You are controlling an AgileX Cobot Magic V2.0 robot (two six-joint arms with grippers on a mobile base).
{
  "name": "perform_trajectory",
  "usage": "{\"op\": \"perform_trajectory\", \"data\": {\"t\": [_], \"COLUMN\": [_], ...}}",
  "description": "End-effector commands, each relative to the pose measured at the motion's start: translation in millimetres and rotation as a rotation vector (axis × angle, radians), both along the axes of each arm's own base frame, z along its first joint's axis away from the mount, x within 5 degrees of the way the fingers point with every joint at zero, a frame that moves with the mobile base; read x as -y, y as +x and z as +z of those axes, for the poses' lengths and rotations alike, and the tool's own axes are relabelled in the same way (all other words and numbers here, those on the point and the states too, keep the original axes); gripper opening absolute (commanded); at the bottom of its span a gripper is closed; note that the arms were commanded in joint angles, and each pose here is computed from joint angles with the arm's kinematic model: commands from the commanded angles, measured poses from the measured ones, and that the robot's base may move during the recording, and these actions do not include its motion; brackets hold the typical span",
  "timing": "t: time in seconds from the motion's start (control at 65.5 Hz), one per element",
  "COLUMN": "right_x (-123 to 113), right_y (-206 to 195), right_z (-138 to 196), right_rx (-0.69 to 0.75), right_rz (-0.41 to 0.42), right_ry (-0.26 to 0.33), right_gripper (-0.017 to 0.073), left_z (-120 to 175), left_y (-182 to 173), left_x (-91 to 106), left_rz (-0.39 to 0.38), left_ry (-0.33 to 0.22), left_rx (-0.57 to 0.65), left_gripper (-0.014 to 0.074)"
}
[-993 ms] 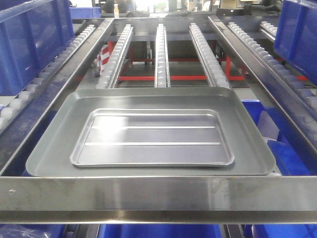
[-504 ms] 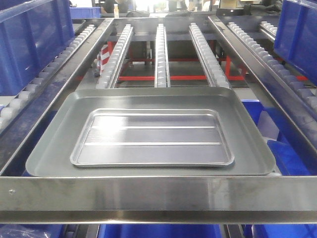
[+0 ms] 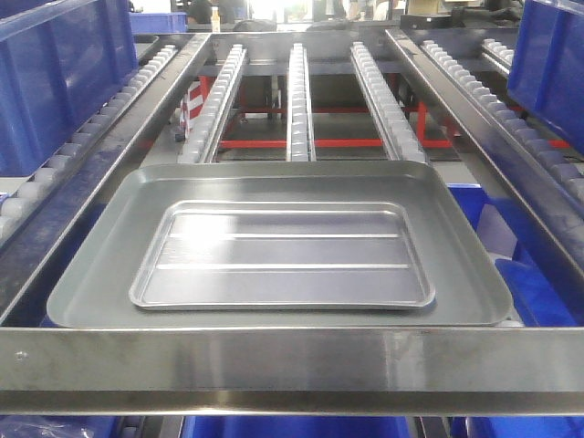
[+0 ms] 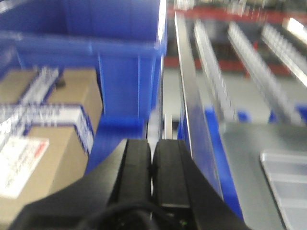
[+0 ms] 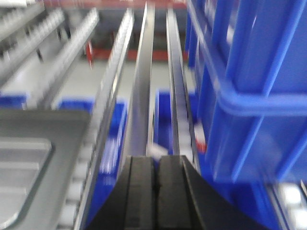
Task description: Grab silver tray and place in blue box
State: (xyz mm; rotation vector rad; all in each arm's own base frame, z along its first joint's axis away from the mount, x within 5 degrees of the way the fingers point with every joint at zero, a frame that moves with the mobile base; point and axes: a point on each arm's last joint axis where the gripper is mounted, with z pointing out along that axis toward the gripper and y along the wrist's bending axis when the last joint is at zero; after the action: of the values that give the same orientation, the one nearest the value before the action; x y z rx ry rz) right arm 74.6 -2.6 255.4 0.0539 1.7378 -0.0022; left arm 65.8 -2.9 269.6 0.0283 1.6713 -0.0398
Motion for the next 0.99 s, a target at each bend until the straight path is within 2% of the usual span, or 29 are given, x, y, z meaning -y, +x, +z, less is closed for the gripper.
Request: {"op": "perform_trajectory", "data": {"t": [0.0, 0.061, 0.137, 0.26, 0.367, 0.458, 0.58, 0.657, 0.718, 0.779, 0.825, 0.871, 0.886, 0.978], "right_x": [0, 1, 1, 1, -3, -7, -12, -22, -32, -48, -58, -66, -70, -85], "right_y": [18, 36, 55, 80, 94, 104, 115, 124, 131, 139, 145, 151, 152, 165], "right_z": [21, 20, 13, -6, -23, -33, -39, -36, -30, -25, -22, -21, -21, -21], "right_rx": [-0.043, -0.174, -0.331, -0.555, -0.660, -0.697, -0.798, -0.815, -0.799, -0.790, -0.782, -0.778, -0.779, -0.797], "right_rz": [0.006, 0.004, 0.003, 0.000, -0.007, -0.026, -0.021, 0.025, 0.070, 0.111, 0.120, 0.111, 0.116, 0.096], "right_ry": [-0.009, -0.004, 0.013, 0.038, 0.139, 0.261, 0.321, 0.305, 0.288, 0.300, 0.310, 0.322, 0.318, 0.267], "right_gripper": [0.0052, 0.0052, 0.0052, 0.0052, 0.0052, 0.0052, 0.0054, 0.0058, 0.0062, 0.0080, 0.0080, 0.0080, 0.0080, 0.0080], "left_z": [23, 28, 30, 15, -7, -18, -24, -20, -15, -14, -14, -17, -18, -17], "left_y": [15, 29, 47, 77, 93, 112, 130, 138, 143, 147, 149, 153, 154, 163], "left_x": [1.1, 2.4, 3.4, 8.2, 13.7, 16.3, 23.7, 35.6, 52.8, 70.3, 81.5, 89.6, 92.1, 113.3], "left_rz": [-0.002, -0.006, -0.008, -0.018, -0.026, -0.014, -0.029, -0.080, -0.154, -0.181, -0.169, -0.129, -0.094, -0.022], "left_ry": [-0.014, -0.019, -0.016, -0.082, -0.166, -0.231, -0.284, -0.262, -0.207, -0.181, -0.178, -0.121, -0.139, -0.081], "left_rx": [-0.127, -0.284, -0.418, -0.570, -0.742, -0.772, -0.839, -0.831, -0.803, -0.812, -0.827, -0.840, -0.851, -0.854], "left_gripper": [-0.0008, -0.0008, -0.0008, -0.0008, -0.0008, -0.0008, -0.0007, -0.0006, -0.0006, -0.0006, -0.0006, -0.0006, -0.0006, -0.0006]}}
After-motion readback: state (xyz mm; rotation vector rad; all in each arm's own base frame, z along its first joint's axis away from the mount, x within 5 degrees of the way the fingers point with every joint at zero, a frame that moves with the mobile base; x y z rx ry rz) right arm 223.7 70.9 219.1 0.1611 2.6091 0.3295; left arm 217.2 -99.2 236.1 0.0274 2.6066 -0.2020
